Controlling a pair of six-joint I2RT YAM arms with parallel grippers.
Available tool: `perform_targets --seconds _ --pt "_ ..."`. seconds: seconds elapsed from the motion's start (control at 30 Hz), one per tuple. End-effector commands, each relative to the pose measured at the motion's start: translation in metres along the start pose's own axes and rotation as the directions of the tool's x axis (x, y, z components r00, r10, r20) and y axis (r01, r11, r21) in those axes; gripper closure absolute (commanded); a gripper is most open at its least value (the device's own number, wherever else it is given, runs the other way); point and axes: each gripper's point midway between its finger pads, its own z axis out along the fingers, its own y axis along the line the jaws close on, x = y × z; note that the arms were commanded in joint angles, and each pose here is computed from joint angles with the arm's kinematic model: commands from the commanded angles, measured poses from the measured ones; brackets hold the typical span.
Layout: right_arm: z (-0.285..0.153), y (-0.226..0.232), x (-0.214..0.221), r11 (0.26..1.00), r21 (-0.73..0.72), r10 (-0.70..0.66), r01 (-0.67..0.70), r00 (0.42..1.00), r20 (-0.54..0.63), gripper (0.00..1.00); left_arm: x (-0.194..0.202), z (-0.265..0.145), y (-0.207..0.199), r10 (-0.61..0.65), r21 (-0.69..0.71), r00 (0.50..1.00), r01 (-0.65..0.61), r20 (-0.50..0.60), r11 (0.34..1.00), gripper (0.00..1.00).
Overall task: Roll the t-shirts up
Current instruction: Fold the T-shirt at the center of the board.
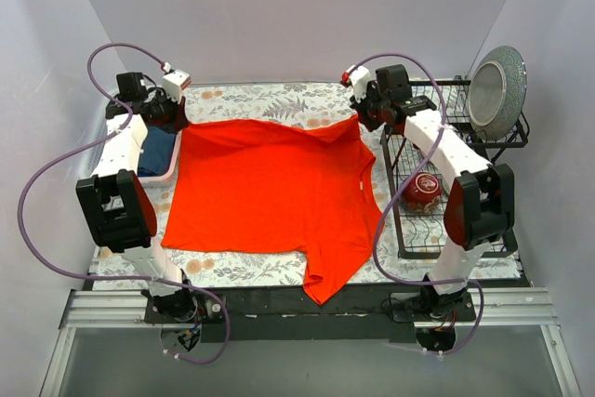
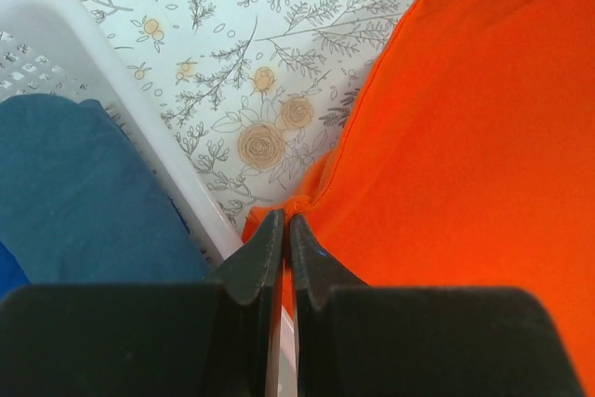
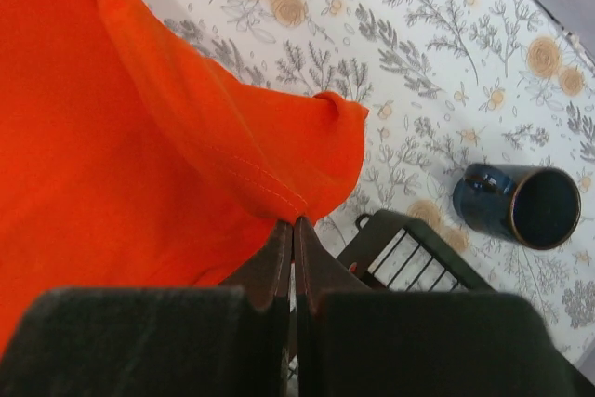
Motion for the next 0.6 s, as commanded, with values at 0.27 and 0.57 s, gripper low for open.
perform_targets --seconds 0.27,0.57 --pt "-0.067 0.031 0.015 0.998 -0.043 0.042 -0.042 0.999 0.003 0.99 0.018 -0.053 -0.028 0.236 0.017 0.968 -0.235 -0.081 0.972 1.0" --pt "-0.082 0.068 0.038 0.993 -0.111 0.05 -0.052 0.999 -0.023 0.99 0.047 -0.051 -0.02 0.476 0.045 0.865 -0.475 -0.156 0.879 1.0"
